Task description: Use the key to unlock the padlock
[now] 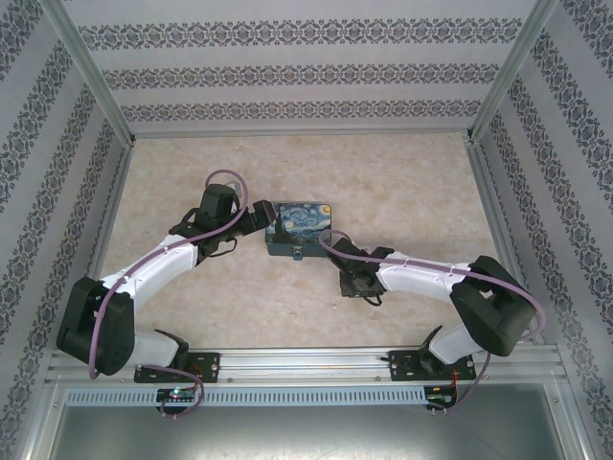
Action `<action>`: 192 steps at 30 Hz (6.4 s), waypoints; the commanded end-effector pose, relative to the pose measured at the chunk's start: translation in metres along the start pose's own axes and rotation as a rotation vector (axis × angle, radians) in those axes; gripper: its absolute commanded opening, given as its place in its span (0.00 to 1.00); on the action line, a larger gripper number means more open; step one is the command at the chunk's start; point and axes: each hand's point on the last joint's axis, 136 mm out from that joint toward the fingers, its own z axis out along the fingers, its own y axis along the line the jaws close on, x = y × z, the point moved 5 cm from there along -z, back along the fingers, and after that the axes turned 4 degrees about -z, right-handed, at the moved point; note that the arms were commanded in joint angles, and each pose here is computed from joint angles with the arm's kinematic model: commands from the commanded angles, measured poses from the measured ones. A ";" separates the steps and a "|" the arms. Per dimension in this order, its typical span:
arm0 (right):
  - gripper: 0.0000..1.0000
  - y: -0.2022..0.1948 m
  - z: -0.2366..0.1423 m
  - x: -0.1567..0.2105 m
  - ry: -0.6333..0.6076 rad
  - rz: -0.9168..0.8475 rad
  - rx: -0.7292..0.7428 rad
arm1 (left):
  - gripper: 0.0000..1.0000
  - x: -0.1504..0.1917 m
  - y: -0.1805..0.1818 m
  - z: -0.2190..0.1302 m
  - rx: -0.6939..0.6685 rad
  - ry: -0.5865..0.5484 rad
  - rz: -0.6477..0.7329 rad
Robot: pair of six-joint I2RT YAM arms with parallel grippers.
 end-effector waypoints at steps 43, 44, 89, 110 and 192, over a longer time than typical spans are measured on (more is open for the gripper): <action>0.00 0.026 -0.071 -0.050 -0.184 0.090 -0.441 | 1.00 -0.015 -0.054 0.001 0.272 0.105 -0.159; 0.00 0.030 -0.076 -0.056 -0.200 0.094 -0.457 | 1.00 -0.014 -0.059 0.002 0.302 0.118 -0.174; 0.00 0.078 -0.090 -0.136 -0.259 0.188 -0.659 | 0.29 0.037 -0.098 0.042 0.398 0.275 -0.188; 0.00 0.077 -0.086 -0.129 -0.246 0.194 -0.667 | 0.25 0.033 -0.100 0.048 0.394 0.257 -0.187; 0.79 0.008 -0.230 -0.197 -0.370 0.485 -1.053 | 0.00 0.007 -0.112 0.055 0.341 0.140 -0.245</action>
